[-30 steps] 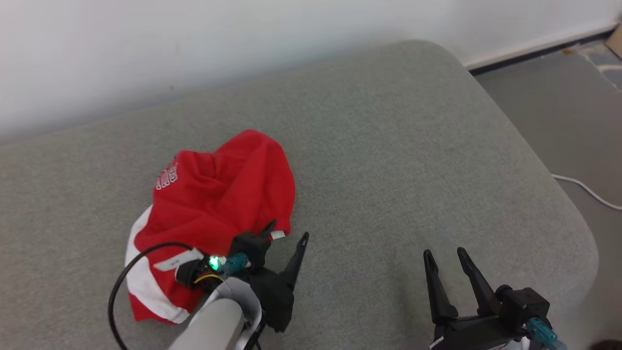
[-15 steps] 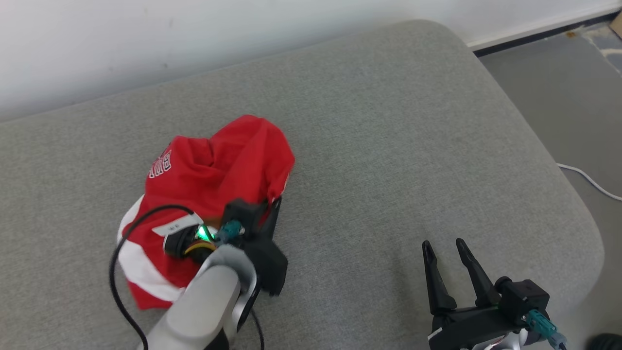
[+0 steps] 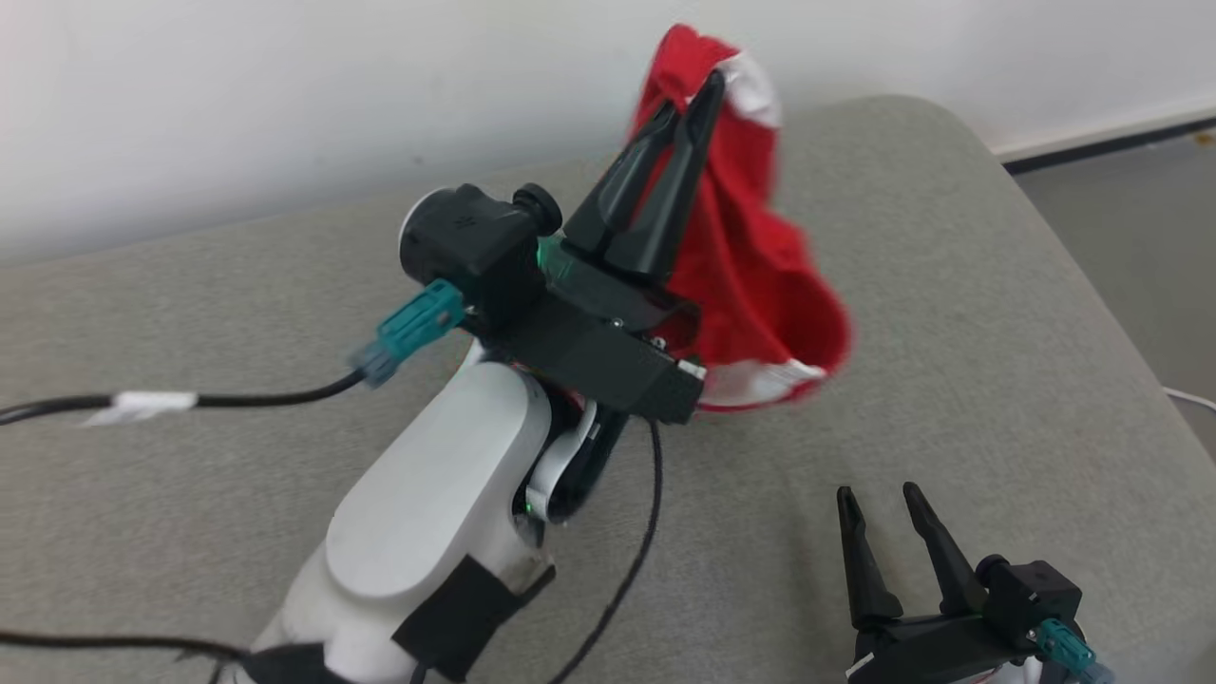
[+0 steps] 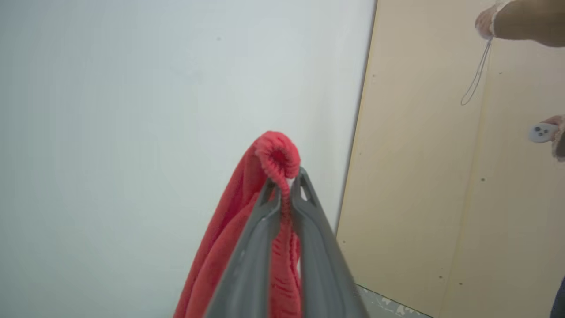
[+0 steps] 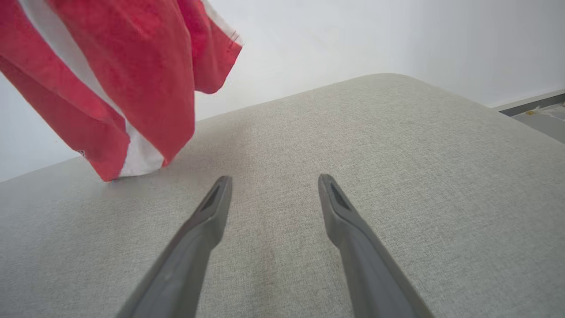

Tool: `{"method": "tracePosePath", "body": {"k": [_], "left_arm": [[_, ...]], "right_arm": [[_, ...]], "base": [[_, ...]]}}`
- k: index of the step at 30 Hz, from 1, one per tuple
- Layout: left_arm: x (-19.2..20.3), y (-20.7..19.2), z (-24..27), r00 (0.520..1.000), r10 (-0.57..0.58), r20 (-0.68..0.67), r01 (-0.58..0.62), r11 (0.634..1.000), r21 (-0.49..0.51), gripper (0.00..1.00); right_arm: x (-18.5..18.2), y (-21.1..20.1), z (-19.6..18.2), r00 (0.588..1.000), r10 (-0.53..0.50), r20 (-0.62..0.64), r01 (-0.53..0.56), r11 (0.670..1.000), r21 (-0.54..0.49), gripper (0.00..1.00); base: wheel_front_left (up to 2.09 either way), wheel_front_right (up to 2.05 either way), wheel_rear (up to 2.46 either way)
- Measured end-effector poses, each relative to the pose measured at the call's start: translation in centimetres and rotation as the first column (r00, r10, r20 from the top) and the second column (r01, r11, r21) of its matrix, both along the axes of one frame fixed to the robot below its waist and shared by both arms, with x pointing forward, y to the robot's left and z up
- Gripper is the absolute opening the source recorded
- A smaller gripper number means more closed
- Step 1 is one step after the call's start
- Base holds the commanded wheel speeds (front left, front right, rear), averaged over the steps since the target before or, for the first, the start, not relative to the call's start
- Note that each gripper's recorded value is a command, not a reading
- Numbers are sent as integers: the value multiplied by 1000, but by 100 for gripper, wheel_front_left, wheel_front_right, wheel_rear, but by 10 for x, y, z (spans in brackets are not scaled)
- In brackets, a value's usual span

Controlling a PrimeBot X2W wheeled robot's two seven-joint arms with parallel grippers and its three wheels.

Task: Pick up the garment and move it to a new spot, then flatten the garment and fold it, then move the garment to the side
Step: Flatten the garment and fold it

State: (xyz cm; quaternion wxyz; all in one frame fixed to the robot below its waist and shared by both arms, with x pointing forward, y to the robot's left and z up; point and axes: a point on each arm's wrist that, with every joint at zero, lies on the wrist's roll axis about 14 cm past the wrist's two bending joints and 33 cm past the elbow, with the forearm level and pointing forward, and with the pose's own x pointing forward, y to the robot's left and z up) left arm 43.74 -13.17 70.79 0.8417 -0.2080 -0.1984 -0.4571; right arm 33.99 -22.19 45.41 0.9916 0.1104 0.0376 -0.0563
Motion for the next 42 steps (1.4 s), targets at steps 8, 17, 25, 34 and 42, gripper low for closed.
{"method": "tracePosePath", "body": {"k": [8, 17, 25, 34, 42], "left_arm": [[8, 64, -73, 956, 137, -259, -120, 989, 83, 0], [-1, 187, -243, 664, 502, -554, -249, 847, 470, 48], [-8, 205, -264, 491, 494, -717, -298, 869, 395, 100], [-23, 186, -265, 429, 384, -818, -215, 923, 320, 100], [-17, 187, -278, 397, 439, -806, -215, 898, 383, 100]], "right_arm": [[10, 22, 2, 997, 72, 13, -73, 997, 7, 100], [30, 52, 2, 985, 170, 21, -170, 985, 5, 100], [40, 66, 14, 975, 218, 50, -217, 976, -18, 100], [44, 69, 37, 967, 237, 90, -233, 971, -54, 100], [40, 72, 35, 967, 245, 74, -242, 969, -52, 100]], "base": [[0, 0, 0], [0, 0, 0], [0, 0, 0], [0, 0, 0], [0, 0, 0]]}}
